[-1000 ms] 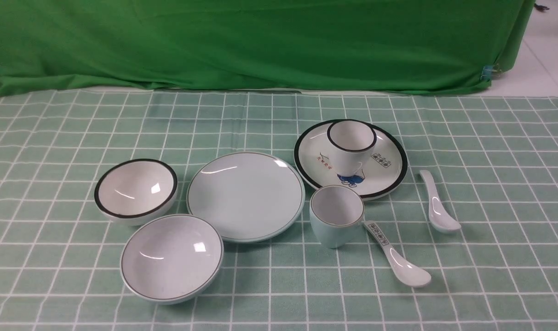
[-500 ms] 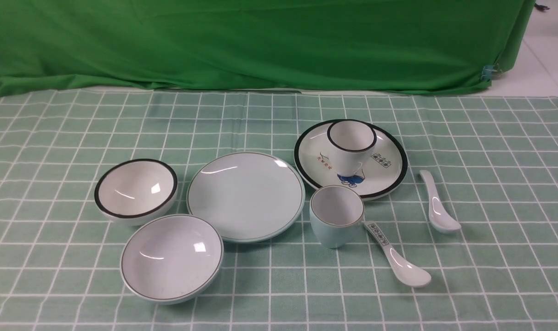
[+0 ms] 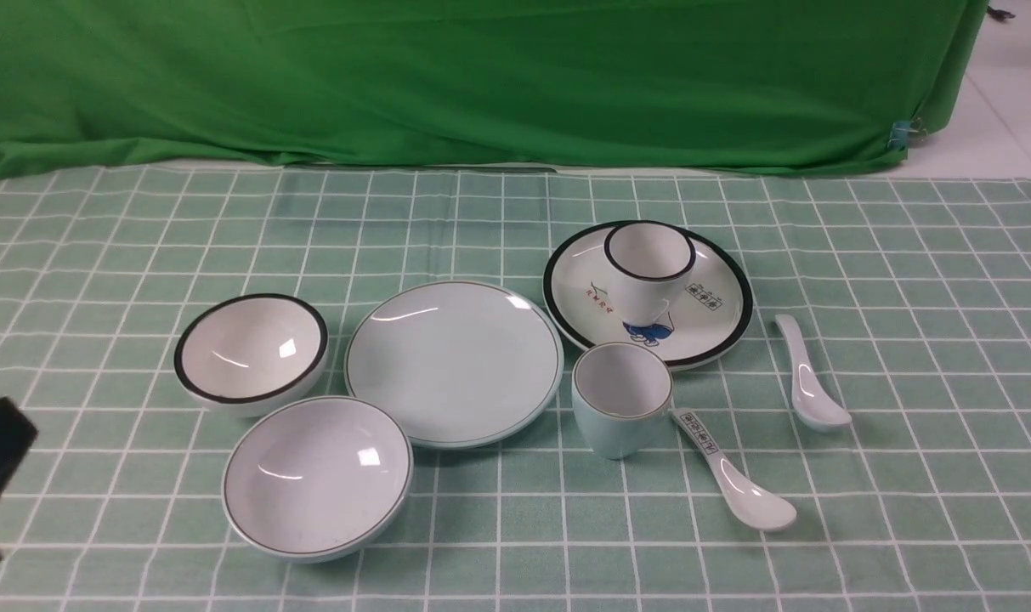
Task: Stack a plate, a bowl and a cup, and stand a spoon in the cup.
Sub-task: Use the left arm to grab a blue rice bowl
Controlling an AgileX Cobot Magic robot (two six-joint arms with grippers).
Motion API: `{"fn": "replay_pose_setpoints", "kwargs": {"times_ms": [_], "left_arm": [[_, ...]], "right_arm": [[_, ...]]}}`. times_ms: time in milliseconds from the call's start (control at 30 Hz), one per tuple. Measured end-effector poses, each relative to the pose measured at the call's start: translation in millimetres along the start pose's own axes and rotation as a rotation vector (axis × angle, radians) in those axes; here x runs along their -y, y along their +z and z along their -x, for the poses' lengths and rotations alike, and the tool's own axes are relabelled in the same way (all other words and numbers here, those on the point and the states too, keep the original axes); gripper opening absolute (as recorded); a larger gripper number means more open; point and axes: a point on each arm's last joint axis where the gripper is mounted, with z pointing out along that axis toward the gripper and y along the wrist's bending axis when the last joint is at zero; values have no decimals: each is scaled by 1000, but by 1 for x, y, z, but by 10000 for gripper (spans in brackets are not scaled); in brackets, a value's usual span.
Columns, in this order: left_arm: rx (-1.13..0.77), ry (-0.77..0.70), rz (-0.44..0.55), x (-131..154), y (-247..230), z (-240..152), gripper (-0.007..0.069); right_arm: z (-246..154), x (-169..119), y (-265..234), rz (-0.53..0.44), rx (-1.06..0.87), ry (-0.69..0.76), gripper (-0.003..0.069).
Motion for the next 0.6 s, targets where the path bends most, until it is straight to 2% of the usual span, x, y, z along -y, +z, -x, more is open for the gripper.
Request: {"fn": "replay_pose_setpoints", "kwargs": {"times_ms": [33, 67, 233, 400, 600], "left_arm": [[-70, 41, 2, 5, 6, 10, 17], [-163, 88, -37, 6, 18, 18, 17], [-353, 166, -115, 12, 58, 36, 17], [-612, 346, -252, 31, 99, 20, 17], [-844, 571, -307, 50, 132, -8, 17]], "right_arm": [[0, 0, 0, 0, 0, 0, 242], [0, 0, 0, 0, 0, 0, 242], [0, 0, 0, 0, 0, 0, 242], [0, 0, 0, 0, 0, 0, 242], [1, 0, 0, 0, 9, 2, 242]]}}
